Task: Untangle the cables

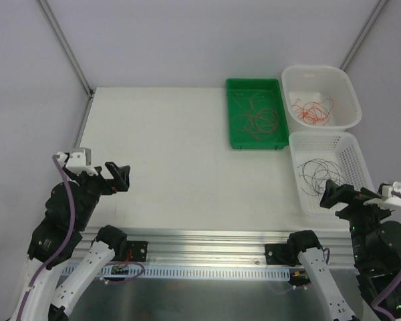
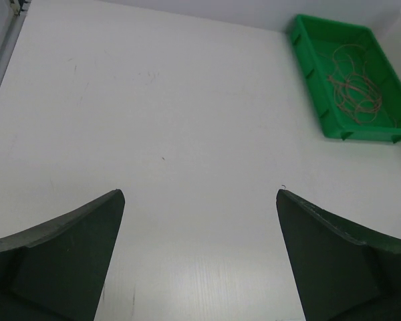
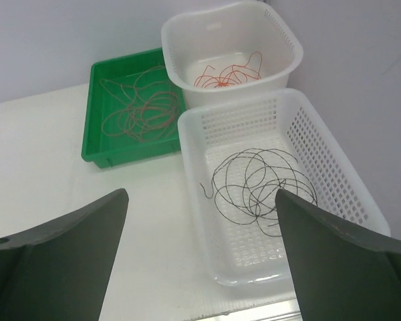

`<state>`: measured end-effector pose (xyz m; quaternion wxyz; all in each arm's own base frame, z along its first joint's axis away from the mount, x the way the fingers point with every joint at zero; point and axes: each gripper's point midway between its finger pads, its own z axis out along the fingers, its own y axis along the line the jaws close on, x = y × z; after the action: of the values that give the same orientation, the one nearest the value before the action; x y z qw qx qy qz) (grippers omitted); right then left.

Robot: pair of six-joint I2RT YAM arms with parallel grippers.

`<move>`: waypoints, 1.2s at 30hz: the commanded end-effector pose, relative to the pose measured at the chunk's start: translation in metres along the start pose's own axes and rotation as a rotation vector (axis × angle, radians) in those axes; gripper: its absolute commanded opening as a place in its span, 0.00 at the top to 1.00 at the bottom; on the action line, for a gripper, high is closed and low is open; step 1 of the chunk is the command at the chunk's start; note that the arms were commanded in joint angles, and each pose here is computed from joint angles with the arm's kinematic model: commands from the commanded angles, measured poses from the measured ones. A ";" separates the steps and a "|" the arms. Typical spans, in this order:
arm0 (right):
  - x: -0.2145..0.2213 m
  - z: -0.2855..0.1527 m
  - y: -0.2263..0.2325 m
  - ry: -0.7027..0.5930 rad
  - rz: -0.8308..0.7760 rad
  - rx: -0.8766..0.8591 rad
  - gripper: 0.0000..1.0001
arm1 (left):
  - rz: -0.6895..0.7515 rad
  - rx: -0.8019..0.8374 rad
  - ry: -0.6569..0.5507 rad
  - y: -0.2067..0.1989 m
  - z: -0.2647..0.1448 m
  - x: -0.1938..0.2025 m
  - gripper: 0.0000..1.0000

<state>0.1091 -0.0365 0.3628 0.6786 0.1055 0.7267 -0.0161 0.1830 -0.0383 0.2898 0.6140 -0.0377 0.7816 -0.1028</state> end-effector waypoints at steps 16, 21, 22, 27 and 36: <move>0.057 -0.048 -0.047 -0.199 -0.007 0.064 0.03 | -0.209 -0.072 -0.324 0.051 -0.057 0.018 0.01; 0.064 -0.044 -0.050 -0.184 -0.011 0.085 0.03 | -0.201 -0.047 -0.261 0.043 -0.041 0.036 0.01; 0.065 -0.043 -0.050 -0.181 -0.012 0.086 0.03 | -0.201 -0.054 -0.270 0.045 -0.043 0.034 0.01; 0.070 -0.039 -0.048 -0.163 -0.002 0.080 0.03 | -0.194 -0.076 -0.273 0.049 -0.042 0.035 0.01; 0.071 -0.038 -0.049 -0.160 0.000 0.079 0.03 | -0.194 -0.097 -0.279 0.053 -0.043 0.034 0.01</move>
<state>0.0908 -0.0579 0.2784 0.6623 0.1047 0.7381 -0.0753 0.1556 -0.0016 0.2345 0.6472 -0.1289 0.7459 -0.0904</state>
